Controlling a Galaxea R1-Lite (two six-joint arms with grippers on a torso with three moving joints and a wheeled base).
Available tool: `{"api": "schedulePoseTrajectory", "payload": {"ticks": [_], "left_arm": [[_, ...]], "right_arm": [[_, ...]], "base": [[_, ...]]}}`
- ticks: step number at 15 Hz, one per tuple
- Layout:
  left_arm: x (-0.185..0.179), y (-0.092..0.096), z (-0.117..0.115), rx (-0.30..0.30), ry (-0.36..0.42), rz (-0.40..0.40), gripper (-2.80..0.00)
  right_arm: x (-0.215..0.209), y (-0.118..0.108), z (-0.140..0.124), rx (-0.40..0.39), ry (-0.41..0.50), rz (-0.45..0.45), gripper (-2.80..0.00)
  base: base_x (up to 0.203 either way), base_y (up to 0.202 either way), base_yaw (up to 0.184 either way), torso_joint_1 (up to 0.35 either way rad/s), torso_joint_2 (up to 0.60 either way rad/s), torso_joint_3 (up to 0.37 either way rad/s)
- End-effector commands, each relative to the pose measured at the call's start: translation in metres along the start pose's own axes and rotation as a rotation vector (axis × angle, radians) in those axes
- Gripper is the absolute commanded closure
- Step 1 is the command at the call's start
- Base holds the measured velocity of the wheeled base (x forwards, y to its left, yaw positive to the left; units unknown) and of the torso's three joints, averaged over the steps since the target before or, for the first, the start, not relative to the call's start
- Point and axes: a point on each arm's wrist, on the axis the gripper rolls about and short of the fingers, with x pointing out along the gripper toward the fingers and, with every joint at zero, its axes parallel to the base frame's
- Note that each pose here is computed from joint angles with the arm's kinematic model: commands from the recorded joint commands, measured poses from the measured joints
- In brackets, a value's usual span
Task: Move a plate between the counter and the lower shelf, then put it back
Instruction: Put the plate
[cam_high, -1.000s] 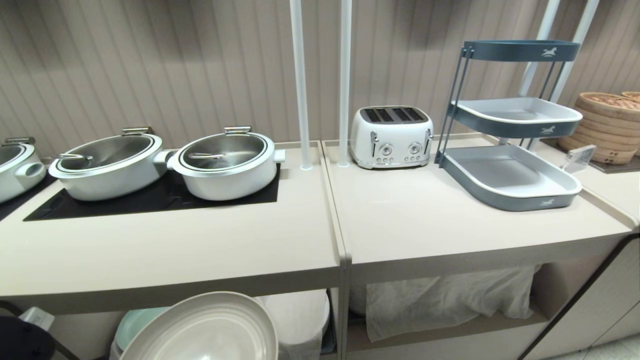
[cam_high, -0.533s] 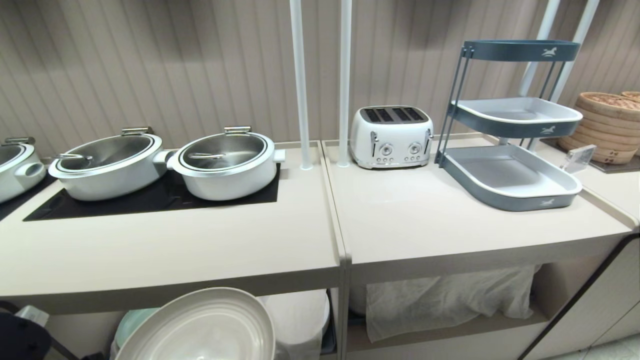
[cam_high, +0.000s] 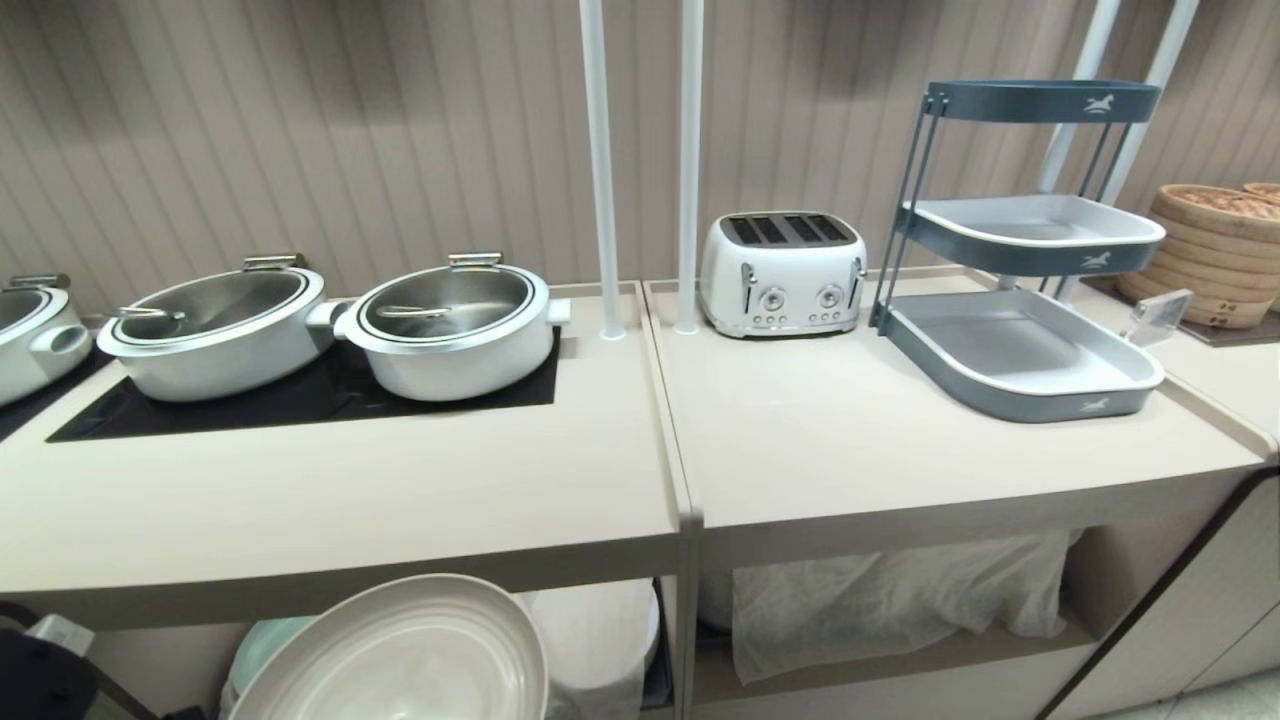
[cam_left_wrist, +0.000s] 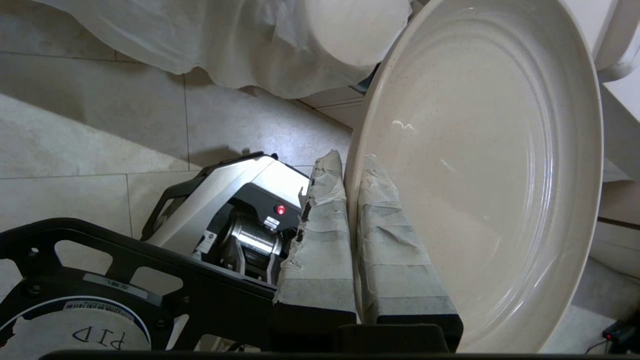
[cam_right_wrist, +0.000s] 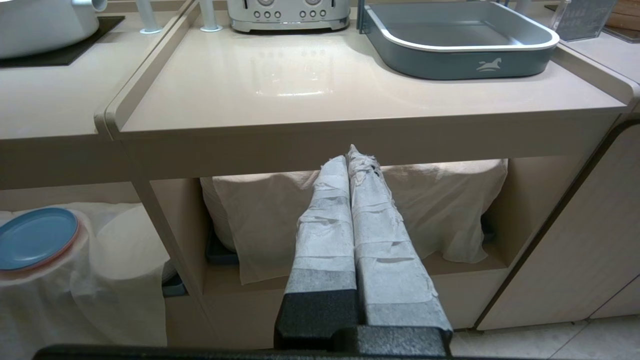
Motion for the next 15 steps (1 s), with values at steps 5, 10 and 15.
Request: {"api": "schedulePoseTrajectory", "payload": {"ticks": [5, 10, 15], "left_arm": [[0.0, 0.0003, -0.0001, -0.008, 0.001, 0.003, 0.0], [0.0003, -0.0004, 0.0001, -0.008, 0.002, 0.003, 0.0], [0.0004, 0.0009, 0.0001, -0.038, 0.0, 0.008, 0.0]], "right_arm": [[0.0, 0.0, 0.0, -0.001, 0.0, 0.0, 0.0], [0.0, 0.0, 0.0, -0.001, 0.0, 0.0, 0.0], [0.0, 0.0, 0.0, -0.001, 0.0, 0.0, 0.0]], "base": [[0.0, 0.0, 0.0, 0.0, 0.0, 0.0], [0.0, 0.0, 0.0, 0.0, 0.0, 0.0], [0.0, 0.0, 0.0, 0.0, 0.0, 0.0]]}}
